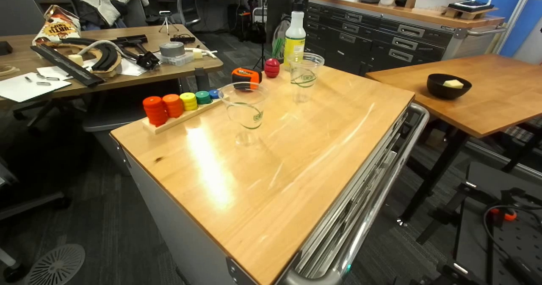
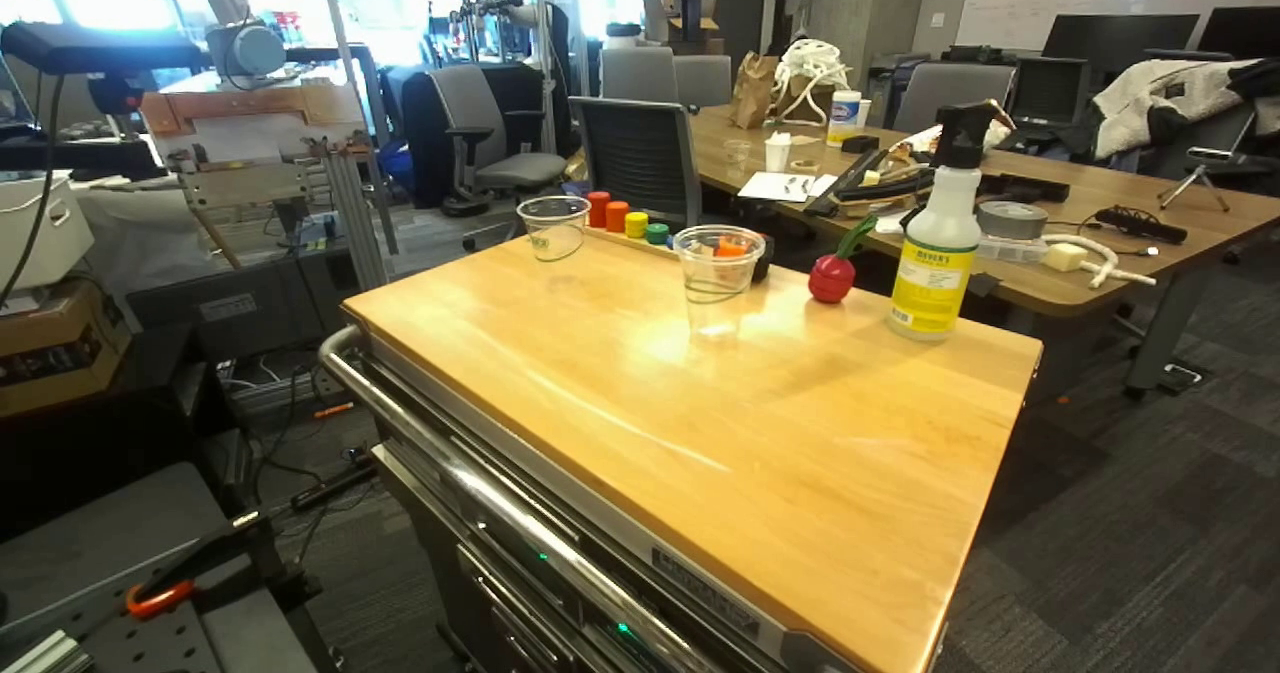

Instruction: Stack the clear cups together

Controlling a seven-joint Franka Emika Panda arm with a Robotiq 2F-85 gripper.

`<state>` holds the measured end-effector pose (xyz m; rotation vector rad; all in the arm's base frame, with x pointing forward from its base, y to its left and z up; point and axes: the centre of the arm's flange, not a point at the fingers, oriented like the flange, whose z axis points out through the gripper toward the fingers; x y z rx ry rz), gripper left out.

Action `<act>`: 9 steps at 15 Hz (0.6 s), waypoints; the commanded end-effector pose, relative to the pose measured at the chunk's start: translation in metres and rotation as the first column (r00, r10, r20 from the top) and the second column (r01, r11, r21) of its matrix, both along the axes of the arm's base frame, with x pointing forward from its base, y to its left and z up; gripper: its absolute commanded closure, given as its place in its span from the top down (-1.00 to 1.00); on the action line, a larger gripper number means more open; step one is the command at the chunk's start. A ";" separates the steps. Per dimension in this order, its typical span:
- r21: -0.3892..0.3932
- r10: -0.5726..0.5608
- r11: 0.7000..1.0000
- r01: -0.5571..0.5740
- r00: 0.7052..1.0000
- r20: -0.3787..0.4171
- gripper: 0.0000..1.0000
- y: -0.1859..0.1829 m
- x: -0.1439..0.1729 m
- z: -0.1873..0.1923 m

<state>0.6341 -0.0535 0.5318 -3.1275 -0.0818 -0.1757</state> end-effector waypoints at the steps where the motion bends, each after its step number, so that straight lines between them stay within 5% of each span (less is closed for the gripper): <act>1: -0.040 0.011 0.999 -0.010 1.000 0.002 1.00 0.041 -0.027 -0.007; 9: -0.030 0.150 0.988 -0.155 0.982 -0.111 1.00 0.128 -0.044 -0.083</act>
